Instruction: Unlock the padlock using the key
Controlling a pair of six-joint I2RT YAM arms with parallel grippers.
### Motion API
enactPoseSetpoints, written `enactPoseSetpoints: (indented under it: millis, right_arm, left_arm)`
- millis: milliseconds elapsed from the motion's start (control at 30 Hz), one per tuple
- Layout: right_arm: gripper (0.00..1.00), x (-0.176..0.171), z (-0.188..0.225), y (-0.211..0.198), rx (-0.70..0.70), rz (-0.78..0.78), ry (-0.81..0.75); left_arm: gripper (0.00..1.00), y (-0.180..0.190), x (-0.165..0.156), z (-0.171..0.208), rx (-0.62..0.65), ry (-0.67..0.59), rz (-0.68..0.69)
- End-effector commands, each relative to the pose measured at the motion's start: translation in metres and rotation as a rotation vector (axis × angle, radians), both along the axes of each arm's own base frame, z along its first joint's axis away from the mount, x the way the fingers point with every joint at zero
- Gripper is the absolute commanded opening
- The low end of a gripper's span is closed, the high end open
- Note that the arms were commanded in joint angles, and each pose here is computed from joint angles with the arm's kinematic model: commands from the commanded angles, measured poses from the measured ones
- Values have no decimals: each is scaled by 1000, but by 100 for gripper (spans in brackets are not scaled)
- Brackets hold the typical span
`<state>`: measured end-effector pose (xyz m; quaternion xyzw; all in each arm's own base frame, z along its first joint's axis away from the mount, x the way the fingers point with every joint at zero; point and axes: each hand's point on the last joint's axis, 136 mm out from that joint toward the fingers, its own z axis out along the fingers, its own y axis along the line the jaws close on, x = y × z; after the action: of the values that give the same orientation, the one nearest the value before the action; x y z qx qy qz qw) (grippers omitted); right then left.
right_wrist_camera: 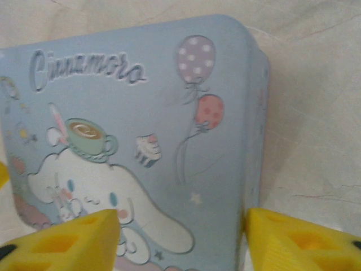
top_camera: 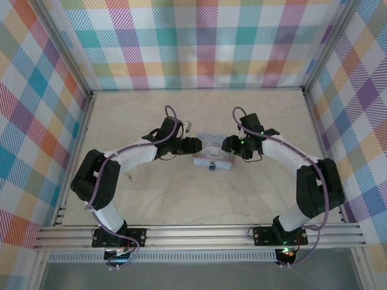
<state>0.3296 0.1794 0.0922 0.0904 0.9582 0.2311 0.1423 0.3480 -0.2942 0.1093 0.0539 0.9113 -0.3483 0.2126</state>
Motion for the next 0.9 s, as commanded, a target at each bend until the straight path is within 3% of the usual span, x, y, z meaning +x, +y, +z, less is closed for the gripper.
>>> enactPoseSetpoints:
  millis: [0,133,500,733,867]
  right_arm:
    - [54,17,6,15,61,15,-11]
    - [49,29,6,26,85,44,-8]
    - [49,57,1,49,118,89,-3]
    - [51,56,2,48,114,86,-10]
    - [55,55,2,44,102,82,-14]
  left_arm:
    - [48,0,-3,1,4,-12,-3]
    - [42,7,1,-3,30,-16,23]
    - [41,34,28,1,78,-47,117]
    - [45,47,33,-2,107,-47,150]
    - [53,54,32,1,111,-52,166]
